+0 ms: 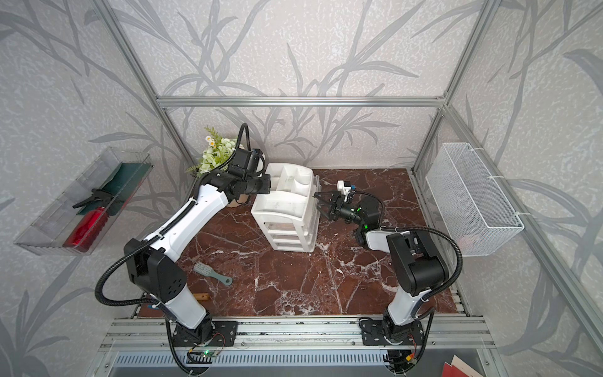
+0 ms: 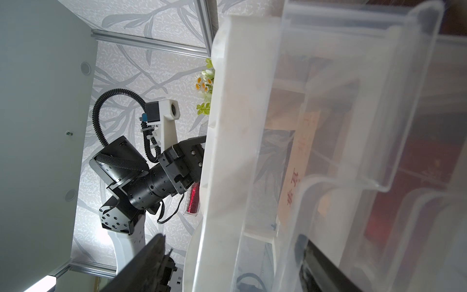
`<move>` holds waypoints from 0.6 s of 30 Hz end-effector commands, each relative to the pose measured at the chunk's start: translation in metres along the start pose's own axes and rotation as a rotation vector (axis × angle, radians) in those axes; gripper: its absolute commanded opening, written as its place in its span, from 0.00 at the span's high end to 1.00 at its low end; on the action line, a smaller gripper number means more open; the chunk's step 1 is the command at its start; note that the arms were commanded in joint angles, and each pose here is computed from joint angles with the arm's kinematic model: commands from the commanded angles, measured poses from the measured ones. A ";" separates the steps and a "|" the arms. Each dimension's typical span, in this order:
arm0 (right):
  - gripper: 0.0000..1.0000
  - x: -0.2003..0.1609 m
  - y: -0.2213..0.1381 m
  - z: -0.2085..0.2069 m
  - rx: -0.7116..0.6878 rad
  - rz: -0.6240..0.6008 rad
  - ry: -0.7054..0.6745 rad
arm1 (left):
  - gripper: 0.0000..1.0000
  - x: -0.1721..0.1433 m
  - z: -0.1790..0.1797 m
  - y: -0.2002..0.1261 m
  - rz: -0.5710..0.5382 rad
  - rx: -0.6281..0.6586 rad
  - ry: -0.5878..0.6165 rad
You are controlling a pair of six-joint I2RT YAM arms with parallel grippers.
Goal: Take the postcards out of the drawer
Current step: Open the drawer in the storage box.
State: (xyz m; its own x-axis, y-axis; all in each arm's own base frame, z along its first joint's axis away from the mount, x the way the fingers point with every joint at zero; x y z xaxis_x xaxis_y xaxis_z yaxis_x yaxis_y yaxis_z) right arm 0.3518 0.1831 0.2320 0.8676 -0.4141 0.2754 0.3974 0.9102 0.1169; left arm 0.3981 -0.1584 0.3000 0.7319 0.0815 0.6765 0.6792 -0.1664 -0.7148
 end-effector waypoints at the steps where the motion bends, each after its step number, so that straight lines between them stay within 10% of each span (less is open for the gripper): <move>1: 0.21 0.009 -0.011 0.052 0.138 -0.045 -0.206 | 1.00 -0.030 0.025 0.022 0.130 0.170 0.086; 18: 0.21 0.018 -0.042 0.046 0.095 -0.089 -0.195 | 1.00 -0.016 0.024 0.003 0.081 0.168 0.079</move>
State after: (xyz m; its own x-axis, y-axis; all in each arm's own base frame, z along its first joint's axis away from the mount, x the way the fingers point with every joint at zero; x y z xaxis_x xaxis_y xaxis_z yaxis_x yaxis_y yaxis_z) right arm 0.3476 0.1469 0.2368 0.8329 -0.4691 0.2937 0.4521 0.8828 0.1279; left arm 0.3974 -0.1571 0.3014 0.7322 0.0810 0.6762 0.6795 -0.1547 -0.7172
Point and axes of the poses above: each gripper's point midway between its finger pads, its own y axis out along the fingers, its own z axis along the line the jaws close on, x = y × z, the point moved 6 cm from there along -y, back along the fingers, and after that the axes turned 6 degrees about -y, right-handed, at the moved point
